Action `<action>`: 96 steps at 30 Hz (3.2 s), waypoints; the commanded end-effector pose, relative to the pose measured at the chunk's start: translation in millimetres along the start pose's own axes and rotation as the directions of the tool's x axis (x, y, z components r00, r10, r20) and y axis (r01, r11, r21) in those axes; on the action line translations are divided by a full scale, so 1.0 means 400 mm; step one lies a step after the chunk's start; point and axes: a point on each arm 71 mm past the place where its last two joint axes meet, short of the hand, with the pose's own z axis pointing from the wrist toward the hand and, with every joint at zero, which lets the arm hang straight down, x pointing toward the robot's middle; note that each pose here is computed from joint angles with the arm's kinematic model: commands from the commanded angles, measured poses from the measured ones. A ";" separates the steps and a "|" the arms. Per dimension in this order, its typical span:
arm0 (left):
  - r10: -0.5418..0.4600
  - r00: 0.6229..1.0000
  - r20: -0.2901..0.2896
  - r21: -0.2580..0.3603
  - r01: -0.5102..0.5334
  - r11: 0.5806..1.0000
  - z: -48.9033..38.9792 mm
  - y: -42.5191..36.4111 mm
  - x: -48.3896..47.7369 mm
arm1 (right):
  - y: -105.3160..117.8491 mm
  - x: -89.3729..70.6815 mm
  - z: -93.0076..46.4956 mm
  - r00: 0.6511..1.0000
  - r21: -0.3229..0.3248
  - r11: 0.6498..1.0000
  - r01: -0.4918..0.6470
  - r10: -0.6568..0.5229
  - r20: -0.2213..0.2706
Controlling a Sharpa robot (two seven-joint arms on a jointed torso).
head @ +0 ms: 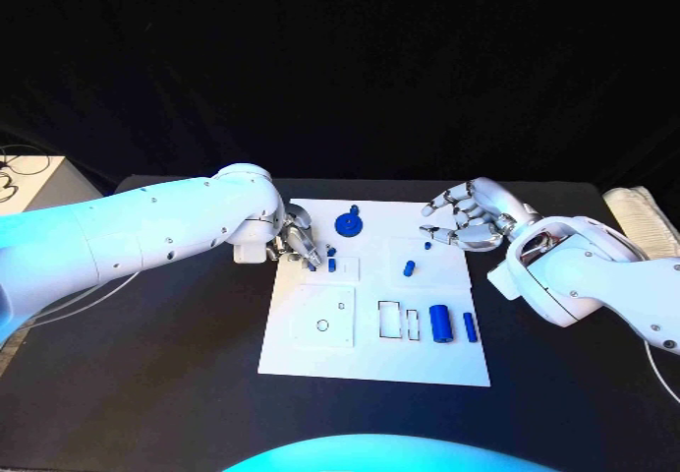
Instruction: Assemble the parts on the task board
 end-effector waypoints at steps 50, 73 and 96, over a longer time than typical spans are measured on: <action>-0.049 0.999 -0.010 0.041 0.049 0.998 -0.031 0.001 -0.010 | 0.001 0.008 0.002 0.999 -0.008 1.000 0.018 -0.018 -0.037; 0.033 0.991 -0.131 0.042 -0.028 0.999 -0.042 -0.029 -0.046 | 0.001 0.009 0.003 0.999 -0.007 1.000 0.018 -0.018 -0.038; 0.073 0.974 -0.212 -0.002 -0.075 0.997 0.001 -0.047 -0.064 | 0.006 0.012 0.004 0.999 -0.012 1.000 0.016 -0.017 -0.039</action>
